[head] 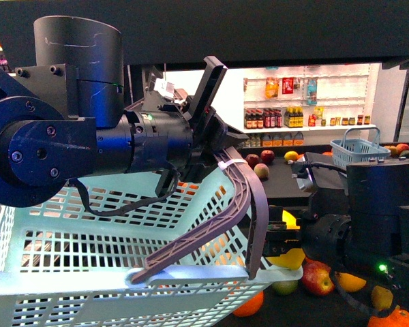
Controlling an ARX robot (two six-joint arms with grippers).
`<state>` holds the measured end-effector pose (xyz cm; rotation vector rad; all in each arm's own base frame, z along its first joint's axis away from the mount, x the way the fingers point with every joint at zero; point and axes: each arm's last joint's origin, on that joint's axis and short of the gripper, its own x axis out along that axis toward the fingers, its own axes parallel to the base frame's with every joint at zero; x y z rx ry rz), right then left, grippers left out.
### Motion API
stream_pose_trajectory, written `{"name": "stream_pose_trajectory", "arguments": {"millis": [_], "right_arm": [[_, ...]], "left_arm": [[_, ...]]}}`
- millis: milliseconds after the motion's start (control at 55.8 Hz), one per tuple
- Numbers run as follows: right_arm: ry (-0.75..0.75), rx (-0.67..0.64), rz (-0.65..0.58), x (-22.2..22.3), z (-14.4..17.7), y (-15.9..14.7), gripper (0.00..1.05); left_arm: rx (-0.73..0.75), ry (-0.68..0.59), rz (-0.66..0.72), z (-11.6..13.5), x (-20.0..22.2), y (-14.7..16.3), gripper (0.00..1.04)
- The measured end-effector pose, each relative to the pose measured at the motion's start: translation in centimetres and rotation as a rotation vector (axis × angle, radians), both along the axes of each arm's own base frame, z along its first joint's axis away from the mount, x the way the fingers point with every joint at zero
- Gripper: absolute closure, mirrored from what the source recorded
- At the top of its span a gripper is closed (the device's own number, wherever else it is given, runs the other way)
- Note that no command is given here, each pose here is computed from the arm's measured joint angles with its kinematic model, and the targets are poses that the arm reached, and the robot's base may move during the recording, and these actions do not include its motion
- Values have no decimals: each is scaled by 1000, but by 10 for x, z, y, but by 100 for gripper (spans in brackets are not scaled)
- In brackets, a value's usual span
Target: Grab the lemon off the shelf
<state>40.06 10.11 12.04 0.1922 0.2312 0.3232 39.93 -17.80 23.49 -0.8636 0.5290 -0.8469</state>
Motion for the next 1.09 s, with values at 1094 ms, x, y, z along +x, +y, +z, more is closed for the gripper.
{"name": "stream_pose_trajectory", "arguments": {"millis": [1094], "right_arm": [[-52,-80,-136,-73,65,-81,7]], "left_arm": [[-7,11,-9,0,0,-1,97]]}}
